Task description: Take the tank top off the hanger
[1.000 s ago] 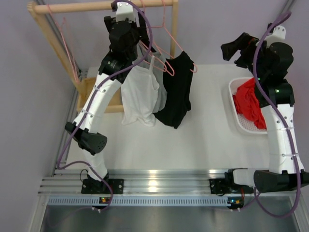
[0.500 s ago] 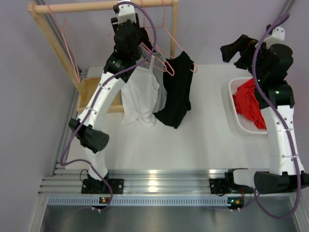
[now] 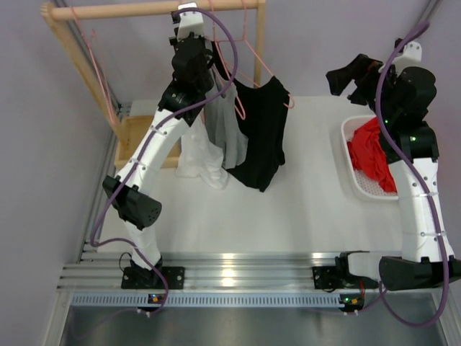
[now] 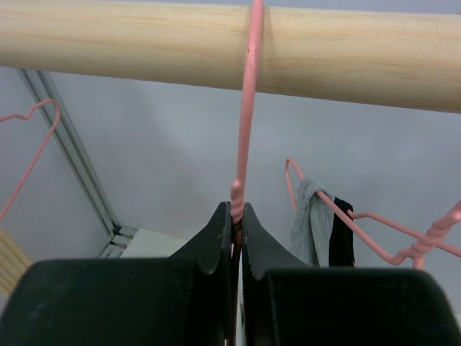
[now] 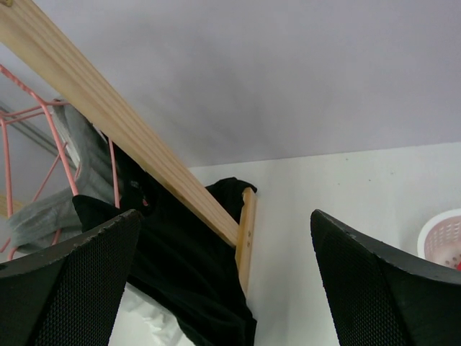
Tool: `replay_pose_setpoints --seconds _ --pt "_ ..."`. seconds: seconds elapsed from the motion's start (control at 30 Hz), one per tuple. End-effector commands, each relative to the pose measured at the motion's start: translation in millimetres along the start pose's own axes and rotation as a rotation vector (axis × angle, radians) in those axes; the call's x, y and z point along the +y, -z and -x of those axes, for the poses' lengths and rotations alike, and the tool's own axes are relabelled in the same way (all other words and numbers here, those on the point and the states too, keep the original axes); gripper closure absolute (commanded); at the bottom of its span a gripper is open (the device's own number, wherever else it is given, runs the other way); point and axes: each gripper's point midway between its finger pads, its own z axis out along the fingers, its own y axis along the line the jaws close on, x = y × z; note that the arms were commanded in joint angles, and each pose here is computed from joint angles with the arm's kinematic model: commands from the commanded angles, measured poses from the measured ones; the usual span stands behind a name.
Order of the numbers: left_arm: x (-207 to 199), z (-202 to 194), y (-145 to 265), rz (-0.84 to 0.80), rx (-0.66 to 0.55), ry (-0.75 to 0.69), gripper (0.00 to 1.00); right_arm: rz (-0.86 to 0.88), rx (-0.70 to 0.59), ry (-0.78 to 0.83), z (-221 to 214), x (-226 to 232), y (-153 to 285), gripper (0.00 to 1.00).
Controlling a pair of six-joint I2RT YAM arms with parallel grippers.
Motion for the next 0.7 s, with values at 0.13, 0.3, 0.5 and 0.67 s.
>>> replay_pose_setpoints --seconds 0.13,0.3,0.5,0.67 --pt "37.4 42.1 9.3 0.086 -0.081 0.021 1.00 0.058 -0.056 0.022 14.5 15.3 11.4 0.01" --pt "55.1 84.8 16.4 0.115 -0.183 0.035 1.00 0.060 -0.057 0.024 14.7 15.7 13.4 0.01" --pt "60.7 131.0 35.2 0.019 -0.285 0.082 1.00 0.071 -0.052 0.022 13.3 17.9 13.7 0.01" --pt "53.7 138.9 51.5 -0.101 -0.338 0.117 1.00 0.088 -0.045 0.019 12.1 20.8 15.2 0.01"
